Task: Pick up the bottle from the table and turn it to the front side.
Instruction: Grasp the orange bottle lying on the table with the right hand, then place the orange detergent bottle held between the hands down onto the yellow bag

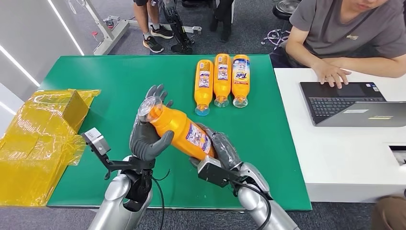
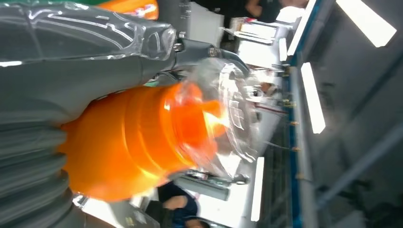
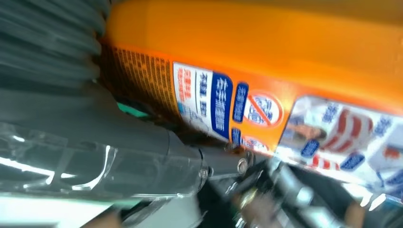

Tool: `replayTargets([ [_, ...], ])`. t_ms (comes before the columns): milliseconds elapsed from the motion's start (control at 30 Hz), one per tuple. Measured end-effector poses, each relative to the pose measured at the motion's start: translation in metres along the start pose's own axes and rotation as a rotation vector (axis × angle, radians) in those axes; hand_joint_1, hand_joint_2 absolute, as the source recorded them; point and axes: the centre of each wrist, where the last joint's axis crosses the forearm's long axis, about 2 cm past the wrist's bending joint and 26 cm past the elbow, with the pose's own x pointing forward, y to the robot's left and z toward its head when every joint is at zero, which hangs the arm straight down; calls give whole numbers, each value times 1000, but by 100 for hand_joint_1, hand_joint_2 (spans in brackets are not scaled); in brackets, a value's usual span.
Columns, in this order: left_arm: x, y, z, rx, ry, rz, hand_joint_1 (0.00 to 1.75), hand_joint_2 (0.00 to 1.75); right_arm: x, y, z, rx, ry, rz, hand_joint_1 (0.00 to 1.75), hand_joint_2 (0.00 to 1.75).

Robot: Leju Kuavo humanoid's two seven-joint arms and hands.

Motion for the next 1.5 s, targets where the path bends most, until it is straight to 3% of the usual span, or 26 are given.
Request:
replayTargets([
  [567,-9,8,4,14,47,-19,3,175,-14,6,-2,226,60,-68,175,175],
  [700,-10,10,4,29,50,-31,174,175,-15,7,-3,244,65,-68,175,175],
  [1400,-13,6,3,0,52,-115,175,175,-13,10,5,134,56,-93,175,175],
  [1500,-13,4,1,-6,49,-114,175,175,-11,9,7,95,53,-100,150,175],
])
